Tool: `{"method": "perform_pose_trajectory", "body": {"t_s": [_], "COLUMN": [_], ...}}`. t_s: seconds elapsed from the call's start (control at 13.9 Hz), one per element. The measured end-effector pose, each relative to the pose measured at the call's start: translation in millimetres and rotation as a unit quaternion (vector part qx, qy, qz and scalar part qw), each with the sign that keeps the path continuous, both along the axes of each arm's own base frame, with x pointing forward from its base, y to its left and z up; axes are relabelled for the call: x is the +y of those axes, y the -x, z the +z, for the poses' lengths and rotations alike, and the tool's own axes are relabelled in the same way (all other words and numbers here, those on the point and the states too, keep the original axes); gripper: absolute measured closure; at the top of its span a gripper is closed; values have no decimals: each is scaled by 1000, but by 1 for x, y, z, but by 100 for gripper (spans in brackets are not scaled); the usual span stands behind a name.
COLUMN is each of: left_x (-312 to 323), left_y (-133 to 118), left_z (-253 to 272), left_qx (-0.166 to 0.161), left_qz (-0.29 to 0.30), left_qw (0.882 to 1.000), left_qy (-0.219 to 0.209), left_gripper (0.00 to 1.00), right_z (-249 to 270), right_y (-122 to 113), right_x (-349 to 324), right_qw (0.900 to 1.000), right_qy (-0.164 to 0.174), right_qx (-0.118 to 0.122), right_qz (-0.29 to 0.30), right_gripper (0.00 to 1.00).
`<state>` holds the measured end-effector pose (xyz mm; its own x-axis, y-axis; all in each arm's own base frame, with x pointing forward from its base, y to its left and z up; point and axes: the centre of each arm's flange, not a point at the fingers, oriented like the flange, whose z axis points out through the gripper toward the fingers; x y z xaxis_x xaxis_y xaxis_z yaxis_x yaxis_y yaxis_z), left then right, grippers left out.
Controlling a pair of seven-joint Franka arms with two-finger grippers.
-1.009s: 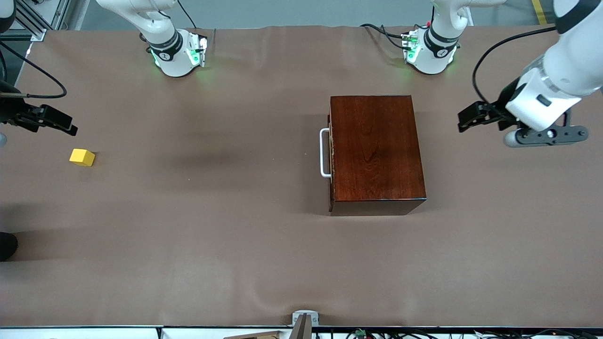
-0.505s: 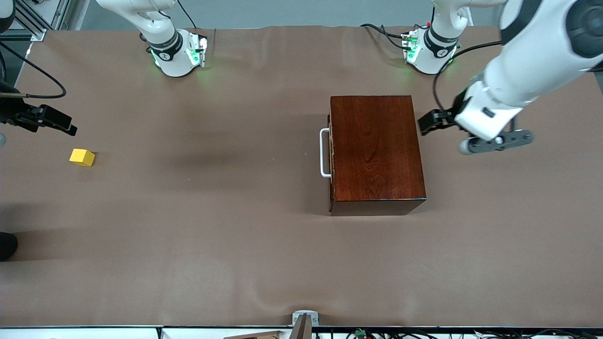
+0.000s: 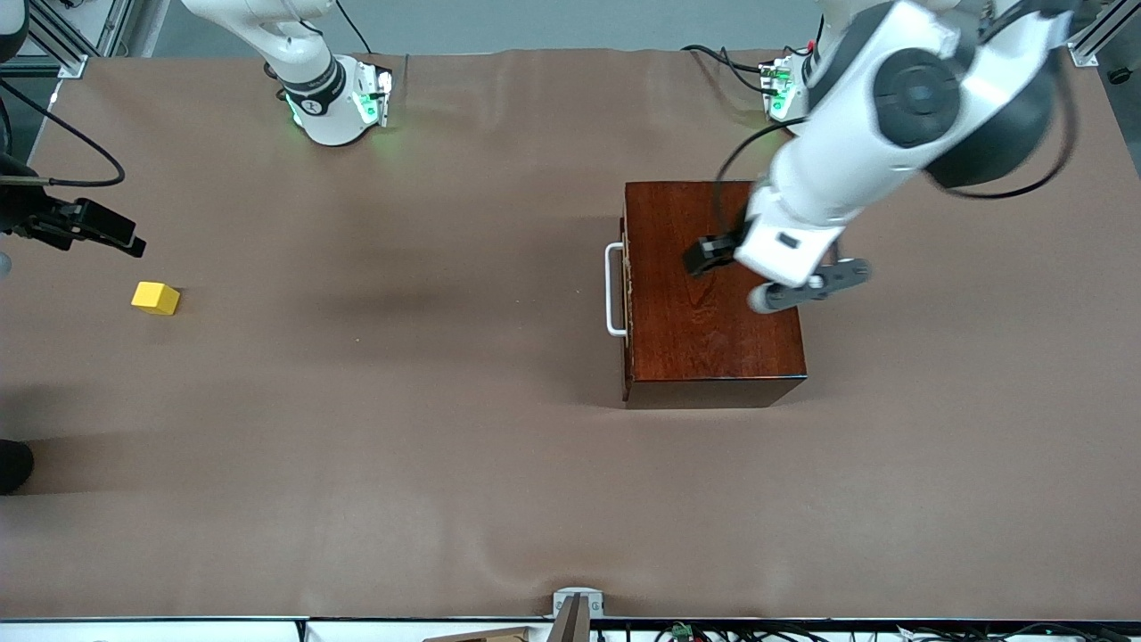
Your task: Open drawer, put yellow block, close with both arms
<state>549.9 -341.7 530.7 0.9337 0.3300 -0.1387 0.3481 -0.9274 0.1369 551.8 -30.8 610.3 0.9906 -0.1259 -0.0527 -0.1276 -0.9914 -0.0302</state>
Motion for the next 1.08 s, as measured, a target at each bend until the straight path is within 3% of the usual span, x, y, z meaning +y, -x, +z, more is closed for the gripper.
{"method": "perform_pose_trajectory", "body": {"t_s": [0.22, 0.36, 0.58, 1.08], "left_x": [-47, -76, -129, -208], "left_y": [10, 19, 39, 75], "left_z": [-24, -43, -79, -172], "left_qx": [-5, -34, -61, -79], "left_qz": [17, -7, -20, -108], "left_qw": [1000, 998, 996, 983], "left_qy": [-6, -45, -66, -122], "left_gripper": [0, 0, 0, 0], "right_z": [0, 0, 0, 0], "right_y": [0, 0, 0, 0], "right_x": [0, 0, 0, 0], "right_qw": [1000, 1000, 1000, 1000], "right_qy": [0, 0, 0, 0], "right_qx": [0, 0, 0, 0], "right_qz": [0, 0, 0, 0], "right_gripper": [0, 0, 0, 0]}}
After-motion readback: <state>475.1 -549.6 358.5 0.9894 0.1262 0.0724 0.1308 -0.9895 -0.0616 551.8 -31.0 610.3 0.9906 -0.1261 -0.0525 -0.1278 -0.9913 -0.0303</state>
